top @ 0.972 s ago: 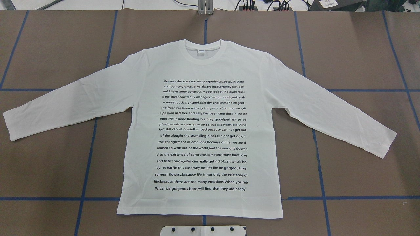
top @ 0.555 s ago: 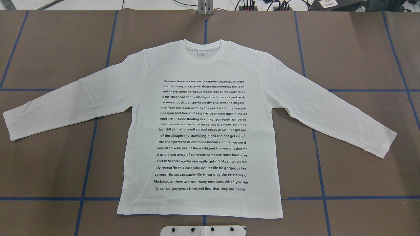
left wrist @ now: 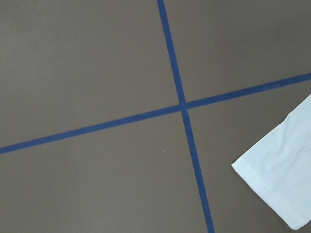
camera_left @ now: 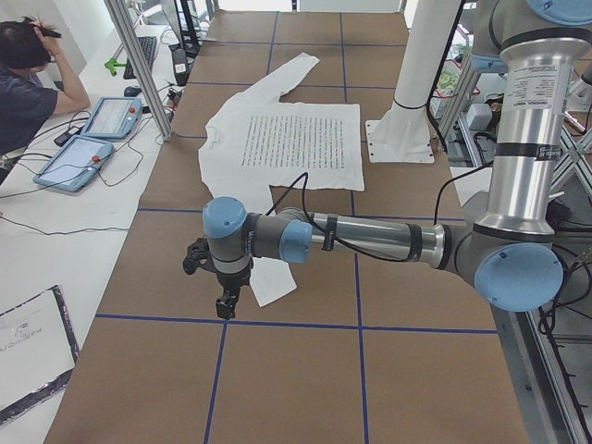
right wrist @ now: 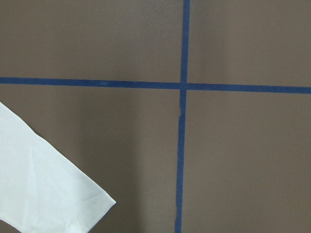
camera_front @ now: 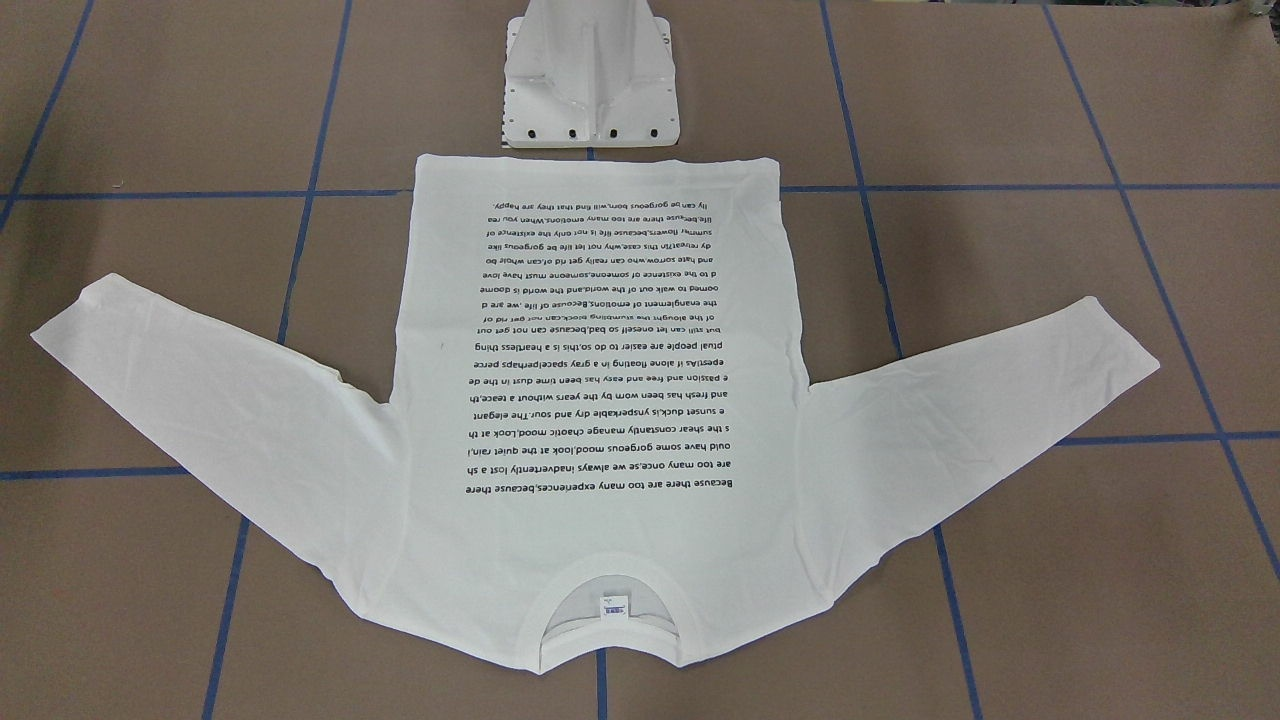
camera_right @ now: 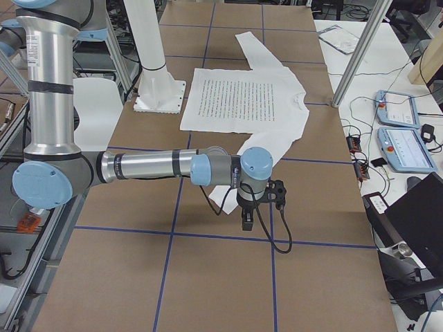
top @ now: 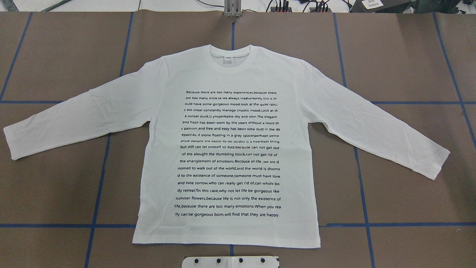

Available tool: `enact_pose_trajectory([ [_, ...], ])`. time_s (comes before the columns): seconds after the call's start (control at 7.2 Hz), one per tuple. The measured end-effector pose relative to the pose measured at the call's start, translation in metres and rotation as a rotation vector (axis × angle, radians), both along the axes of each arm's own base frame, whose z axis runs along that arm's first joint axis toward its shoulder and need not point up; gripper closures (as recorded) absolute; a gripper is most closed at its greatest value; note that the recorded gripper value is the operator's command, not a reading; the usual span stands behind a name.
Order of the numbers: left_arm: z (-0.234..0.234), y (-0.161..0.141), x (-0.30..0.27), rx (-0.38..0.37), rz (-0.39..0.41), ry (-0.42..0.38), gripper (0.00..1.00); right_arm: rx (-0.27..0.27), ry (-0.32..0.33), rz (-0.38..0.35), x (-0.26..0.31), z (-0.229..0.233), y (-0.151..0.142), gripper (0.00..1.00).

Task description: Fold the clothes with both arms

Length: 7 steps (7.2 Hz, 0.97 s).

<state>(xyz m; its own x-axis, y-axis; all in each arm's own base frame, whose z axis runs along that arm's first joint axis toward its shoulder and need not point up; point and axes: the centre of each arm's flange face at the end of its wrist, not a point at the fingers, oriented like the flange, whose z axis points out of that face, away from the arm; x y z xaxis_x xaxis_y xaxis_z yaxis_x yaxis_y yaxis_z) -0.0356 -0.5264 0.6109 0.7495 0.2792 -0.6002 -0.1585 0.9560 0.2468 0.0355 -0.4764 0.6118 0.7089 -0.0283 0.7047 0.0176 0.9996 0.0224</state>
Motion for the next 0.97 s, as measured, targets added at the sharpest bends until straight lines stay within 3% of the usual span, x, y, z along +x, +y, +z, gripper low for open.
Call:
enact_pose_trajectory([
  [0.42, -0.005, 0.004, 0.0, 0.049, 0.001, 0.006, 0.01, 0.082, -0.016, 0.037, -0.077, -0.004, 0.014, 0.0],
  [0.69, -0.011, 0.005, 0.002, 0.06, 0.003, 0.025, 0.01, 0.09, -0.078, 0.074, -0.123, 0.004, 0.052, 0.0],
  [0.97, -0.017, 0.005, 0.004, 0.064, 0.007, 0.052, 0.01, 0.079, -0.06, 0.042, -0.164, 0.016, 0.068, 0.01],
])
